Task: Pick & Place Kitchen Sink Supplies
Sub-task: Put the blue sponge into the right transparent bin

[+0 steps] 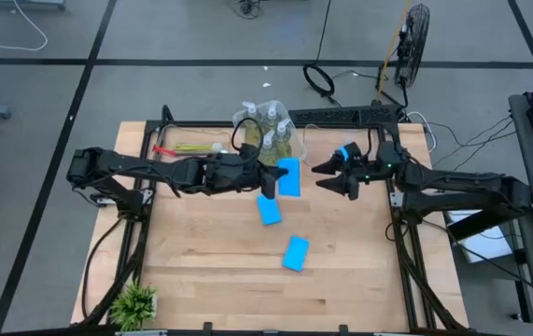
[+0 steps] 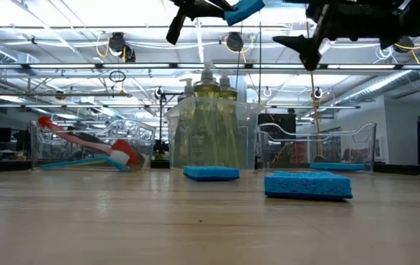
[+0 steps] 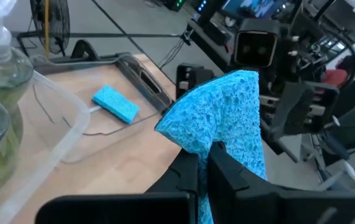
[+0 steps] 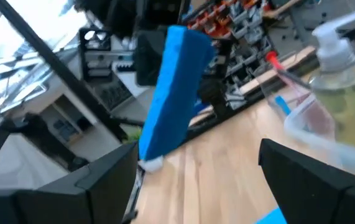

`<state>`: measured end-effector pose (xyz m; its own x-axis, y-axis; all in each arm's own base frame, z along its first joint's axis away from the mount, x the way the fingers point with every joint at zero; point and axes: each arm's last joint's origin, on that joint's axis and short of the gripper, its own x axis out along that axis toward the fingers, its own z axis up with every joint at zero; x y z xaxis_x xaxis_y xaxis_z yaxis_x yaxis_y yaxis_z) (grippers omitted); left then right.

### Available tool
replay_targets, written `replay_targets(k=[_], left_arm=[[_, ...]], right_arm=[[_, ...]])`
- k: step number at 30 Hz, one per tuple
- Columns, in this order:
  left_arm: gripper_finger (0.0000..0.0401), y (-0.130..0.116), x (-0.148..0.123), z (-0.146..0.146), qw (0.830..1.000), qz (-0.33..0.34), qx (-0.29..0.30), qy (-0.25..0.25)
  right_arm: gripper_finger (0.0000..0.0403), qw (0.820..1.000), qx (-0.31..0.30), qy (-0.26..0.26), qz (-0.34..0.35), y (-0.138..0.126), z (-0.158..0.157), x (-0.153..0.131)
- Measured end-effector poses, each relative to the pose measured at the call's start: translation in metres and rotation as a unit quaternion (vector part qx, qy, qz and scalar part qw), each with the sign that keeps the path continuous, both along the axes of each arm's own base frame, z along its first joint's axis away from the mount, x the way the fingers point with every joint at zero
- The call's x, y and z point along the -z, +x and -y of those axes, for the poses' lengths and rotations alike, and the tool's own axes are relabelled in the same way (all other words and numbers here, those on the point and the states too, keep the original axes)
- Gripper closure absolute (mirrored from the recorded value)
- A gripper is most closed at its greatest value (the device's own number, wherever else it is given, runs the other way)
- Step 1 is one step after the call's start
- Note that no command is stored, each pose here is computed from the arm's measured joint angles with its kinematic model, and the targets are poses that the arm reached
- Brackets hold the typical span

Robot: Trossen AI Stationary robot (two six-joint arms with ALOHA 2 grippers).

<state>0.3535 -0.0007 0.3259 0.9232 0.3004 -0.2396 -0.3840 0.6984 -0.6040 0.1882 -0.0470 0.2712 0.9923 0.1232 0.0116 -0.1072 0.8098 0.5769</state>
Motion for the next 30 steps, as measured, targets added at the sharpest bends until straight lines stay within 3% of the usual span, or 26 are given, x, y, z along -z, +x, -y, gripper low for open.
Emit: replay_targets(k=[21,30], left_arm=[[0.0392,-0.003,0.006,-0.003,0.998,-0.036,-0.048,0.022],[0.0392,-0.004,0.009,-0.006,0.996,-0.049,-0.069,0.020]], right_arm=[[0.0090,0.997,0.014,0.060,0.049,0.046,0.014,0.013],[0.0090,0.999,0.022,0.032,-0.019,0.071,0.011,0.009]])
